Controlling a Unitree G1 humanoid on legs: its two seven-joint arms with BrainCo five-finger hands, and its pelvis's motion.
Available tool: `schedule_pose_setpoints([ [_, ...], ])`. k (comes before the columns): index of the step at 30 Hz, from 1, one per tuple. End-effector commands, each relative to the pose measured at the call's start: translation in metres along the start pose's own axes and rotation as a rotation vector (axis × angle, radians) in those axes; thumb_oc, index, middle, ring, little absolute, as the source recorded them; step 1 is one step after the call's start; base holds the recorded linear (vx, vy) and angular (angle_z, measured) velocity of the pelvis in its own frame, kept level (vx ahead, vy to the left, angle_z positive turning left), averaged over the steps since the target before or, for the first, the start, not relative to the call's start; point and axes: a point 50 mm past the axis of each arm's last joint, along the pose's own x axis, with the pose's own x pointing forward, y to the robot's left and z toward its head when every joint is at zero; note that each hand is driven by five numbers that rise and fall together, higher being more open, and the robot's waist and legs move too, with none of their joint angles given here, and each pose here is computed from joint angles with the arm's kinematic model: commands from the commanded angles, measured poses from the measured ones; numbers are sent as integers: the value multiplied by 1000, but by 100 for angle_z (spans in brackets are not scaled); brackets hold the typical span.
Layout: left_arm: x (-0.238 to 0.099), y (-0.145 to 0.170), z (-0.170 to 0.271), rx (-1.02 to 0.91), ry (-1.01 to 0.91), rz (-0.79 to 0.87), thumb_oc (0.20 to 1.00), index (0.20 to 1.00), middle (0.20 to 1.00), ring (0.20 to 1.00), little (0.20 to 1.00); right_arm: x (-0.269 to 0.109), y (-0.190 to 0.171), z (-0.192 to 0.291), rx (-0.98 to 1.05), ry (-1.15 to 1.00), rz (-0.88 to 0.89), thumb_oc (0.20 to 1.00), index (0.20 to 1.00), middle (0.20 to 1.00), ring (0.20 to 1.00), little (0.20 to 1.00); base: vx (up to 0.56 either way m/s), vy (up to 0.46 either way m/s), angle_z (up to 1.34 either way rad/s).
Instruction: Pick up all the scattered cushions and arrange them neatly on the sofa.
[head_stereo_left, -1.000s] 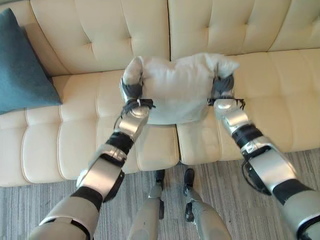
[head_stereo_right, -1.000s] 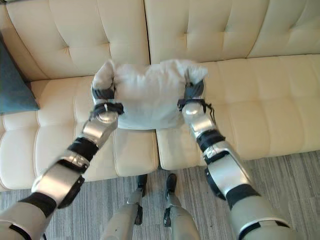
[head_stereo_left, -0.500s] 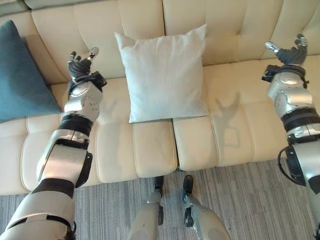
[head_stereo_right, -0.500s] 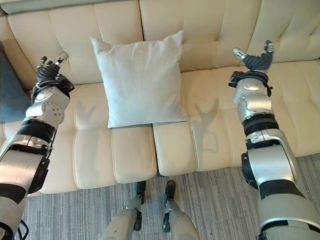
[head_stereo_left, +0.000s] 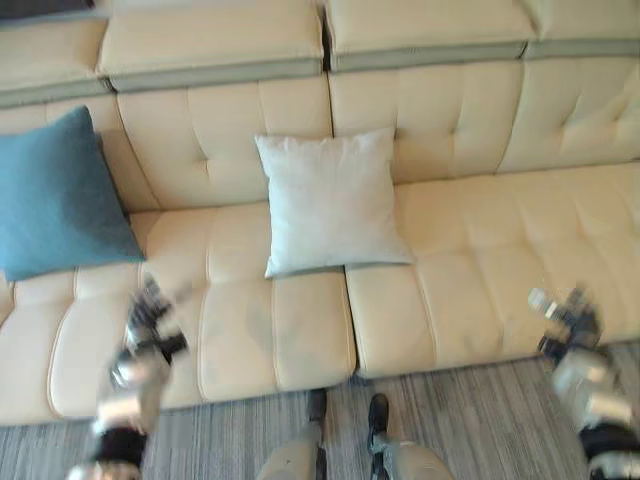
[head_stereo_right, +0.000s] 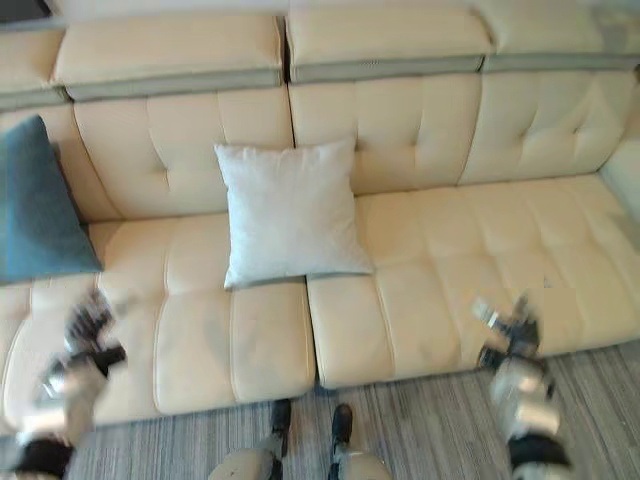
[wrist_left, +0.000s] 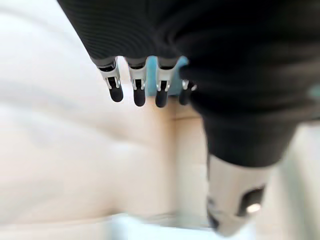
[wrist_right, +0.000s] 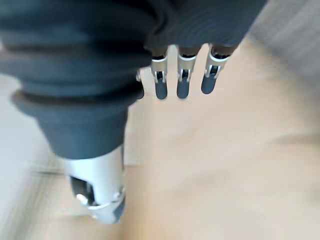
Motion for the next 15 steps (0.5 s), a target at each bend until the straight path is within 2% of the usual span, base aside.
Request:
schedule_pose_setpoints([
  [1,1,5,14,85,-80,-20,1000,1000,1000,1000,1000,2,-17,-1,-121,-7,-2,1000,1000,1000,1000,1000,-82,108,3],
  [3,-5,-1,-15,139,16,-48,1000,1000,1000,1000,1000,-7,-11,-29,-181,71,19,1000,1000,1000,1000,1000,-86,117,-2],
  [8,-9,-13,-32,185,70,-85,1000,1000,1000,1000,1000,-12,6,-36,-237,71,53,1000,1000,1000,1000,1000,-117,131,-1],
  [15,-6,-15,-12,221,-28,-86,1000,1000,1000,1000,1000,-12,32,-17,-206,-27,116,1000,1000,1000,1000,1000,-192,73,-29],
])
